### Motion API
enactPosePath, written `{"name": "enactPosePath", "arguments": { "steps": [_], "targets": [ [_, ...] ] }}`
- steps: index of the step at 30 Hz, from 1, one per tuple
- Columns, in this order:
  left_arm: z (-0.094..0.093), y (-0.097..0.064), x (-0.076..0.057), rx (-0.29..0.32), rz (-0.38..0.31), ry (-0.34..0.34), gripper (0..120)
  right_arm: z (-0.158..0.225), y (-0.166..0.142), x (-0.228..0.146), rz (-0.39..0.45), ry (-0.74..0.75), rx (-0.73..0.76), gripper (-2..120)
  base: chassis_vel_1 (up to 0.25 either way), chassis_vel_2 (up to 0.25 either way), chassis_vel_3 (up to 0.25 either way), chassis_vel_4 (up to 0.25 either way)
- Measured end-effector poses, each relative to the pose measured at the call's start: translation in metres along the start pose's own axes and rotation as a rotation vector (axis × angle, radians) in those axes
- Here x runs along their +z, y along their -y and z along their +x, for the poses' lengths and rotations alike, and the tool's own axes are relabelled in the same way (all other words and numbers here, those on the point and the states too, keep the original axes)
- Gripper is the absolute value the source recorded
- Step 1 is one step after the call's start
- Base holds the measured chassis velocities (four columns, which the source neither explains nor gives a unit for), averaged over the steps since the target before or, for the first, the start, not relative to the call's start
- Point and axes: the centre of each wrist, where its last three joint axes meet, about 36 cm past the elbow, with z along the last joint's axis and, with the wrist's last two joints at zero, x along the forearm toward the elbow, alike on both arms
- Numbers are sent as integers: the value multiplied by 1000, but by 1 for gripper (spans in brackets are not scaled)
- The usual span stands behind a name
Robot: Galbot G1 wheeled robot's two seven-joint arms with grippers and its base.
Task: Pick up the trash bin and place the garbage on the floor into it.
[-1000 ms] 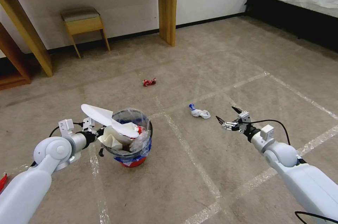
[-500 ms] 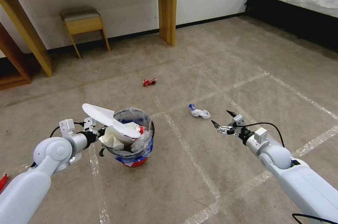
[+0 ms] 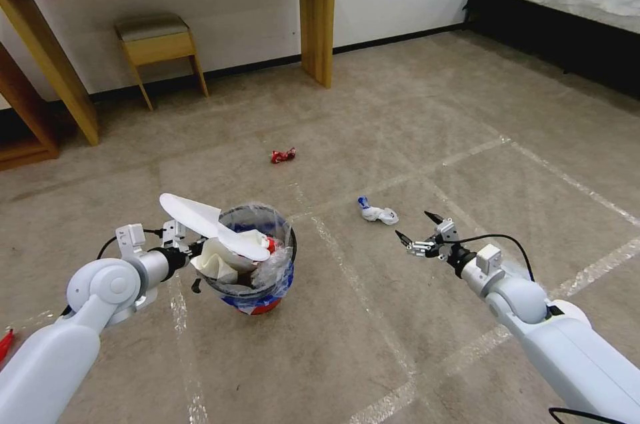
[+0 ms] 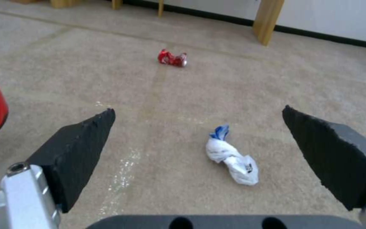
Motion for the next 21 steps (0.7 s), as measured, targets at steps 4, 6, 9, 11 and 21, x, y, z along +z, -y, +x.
{"name": "enactPosePath", "arguments": {
  "steps": [4,6,9,11,21],
  "targets": [
    [1,1,0,3,-2,4,1,0,-3,1,-5,2,-3,100,0,0,0,0],
    [2,3,1,6,-1,6,1,-1,-5,1,-10,3,-1,100,0,0,0,0],
    [2,4,3,7,0,6,1,-2,-6,0,-12,9,3,100,0,0,0,0],
    [2,5,4,8,1,7,1,-3,-6,0,-14,14,3,100,0,0,0,0],
    [0,7,6,4,-2,9,1,-1,2,0,-19,12,-60,100,0,0,0,0]
  ]
}}
